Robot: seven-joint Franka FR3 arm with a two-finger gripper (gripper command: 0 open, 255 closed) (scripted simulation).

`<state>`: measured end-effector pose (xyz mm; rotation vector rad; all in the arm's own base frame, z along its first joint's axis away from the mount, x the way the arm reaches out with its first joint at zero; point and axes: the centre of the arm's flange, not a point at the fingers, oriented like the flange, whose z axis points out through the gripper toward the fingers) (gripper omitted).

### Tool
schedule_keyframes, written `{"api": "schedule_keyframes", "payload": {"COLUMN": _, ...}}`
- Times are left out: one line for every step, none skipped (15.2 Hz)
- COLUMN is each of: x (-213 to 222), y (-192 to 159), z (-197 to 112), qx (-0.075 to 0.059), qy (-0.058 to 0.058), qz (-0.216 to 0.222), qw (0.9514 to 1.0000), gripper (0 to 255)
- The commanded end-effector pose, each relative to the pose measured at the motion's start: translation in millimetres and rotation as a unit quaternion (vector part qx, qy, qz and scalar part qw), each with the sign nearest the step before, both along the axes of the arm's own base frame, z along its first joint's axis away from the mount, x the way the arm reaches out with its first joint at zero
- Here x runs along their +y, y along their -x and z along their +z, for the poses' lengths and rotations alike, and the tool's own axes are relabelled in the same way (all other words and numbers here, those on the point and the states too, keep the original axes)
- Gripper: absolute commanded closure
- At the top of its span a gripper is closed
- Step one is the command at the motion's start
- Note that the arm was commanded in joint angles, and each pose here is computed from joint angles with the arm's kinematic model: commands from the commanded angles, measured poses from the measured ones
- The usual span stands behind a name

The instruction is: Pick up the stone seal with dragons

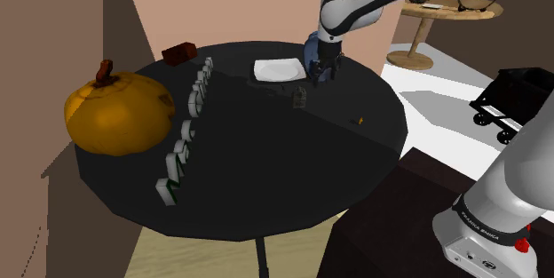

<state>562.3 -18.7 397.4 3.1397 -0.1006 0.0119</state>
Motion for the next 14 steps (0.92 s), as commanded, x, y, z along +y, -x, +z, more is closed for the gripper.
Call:
{"api": "schedule_keyframes", "payload": {"x": -1, "y": -24, "z": -13, "qx": -0.003, "qy": 0.001, "qz": 0.001, "qw": 1.0, "gripper": 0}}
{"api": "schedule_keyframes", "payload": {"x": -1, "y": -35, "z": -20, "qx": -0.005, "qy": 0.002, "qz": 0.001, "qw": 1.0, "gripper": 0}}
{"api": "schedule_keyframes", "payload": {"x": -1, "y": -46, "z": -26, "qx": -0.006, "qy": 0.003, "qz": 0.001, "qw": 1.0, "gripper": 0}}
{"api": "schedule_keyframes", "payload": {"x": -1, "y": -58, "z": -33, "qx": -0.008, "qy": 0.004, "qz": 0.002, "qw": 1.0, "gripper": 0}}
{"api": "schedule_keyframes", "payload": {"x": 0, "y": -69, "z": -39, "qx": -0.009, "qy": 0.004, "qz": 0.002, "qw": 0.9999, "gripper": 0}}
{"api": "schedule_keyframes", "payload": {"x": 0, "y": -80, "z": -45, "qx": -0.011, "qy": 0.005, "qz": 0.002, "qw": 0.9999, "gripper": 0}}
{"api": "schedule_keyframes", "payload": {"x": 0, "y": -91, "z": -51, "qx": -0.013, "qy": 0.006, "qz": 0.003, "qw": 0.9999, "gripper": 0}}
{"api": "schedule_keyframes", "payload": {"x": 1, "y": -102, "z": -58, "qx": -0.014, "qy": 0.006, "qz": 0.003, "qw": 0.9999, "gripper": 0}}
{"api": "schedule_keyframes", "payload": {"x": 1, "y": -110, "z": -62, "qx": -0.015, "qy": 0.007, "qz": 0.003, "qw": 0.9999, "gripper": 0}}
{"api": "schedule_keyframes", "payload": {"x": 1, "y": -110, "z": -67, "qx": -0.015, "qy": 0.007, "qz": 0.003, "qw": 0.9999, "gripper": 0}}
{"api": "schedule_keyframes", "payload": {"x": 1, "y": -110, "z": -73, "qx": -0.015, "qy": 0.007, "qz": 0.003, "qw": 0.9999, "gripper": 0}}
{"api": "schedule_keyframes", "payload": {"x": 1, "y": -110, "z": -78, "qx": -0.015, "qy": 0.007, "qz": 0.003, "qw": 0.9999, "gripper": 0}}
{"api": "schedule_keyframes", "payload": {"x": 1, "y": -110, "z": -83, "qx": -0.015, "qy": 0.007, "qz": 0.003, "qw": 0.9999, "gripper": 0}}
{"api": "schedule_keyframes", "payload": {"x": 1, "y": -110, "z": -88, "qx": -0.015, "qy": 0.007, "qz": 0.003, "qw": 0.9999, "gripper": 0}}
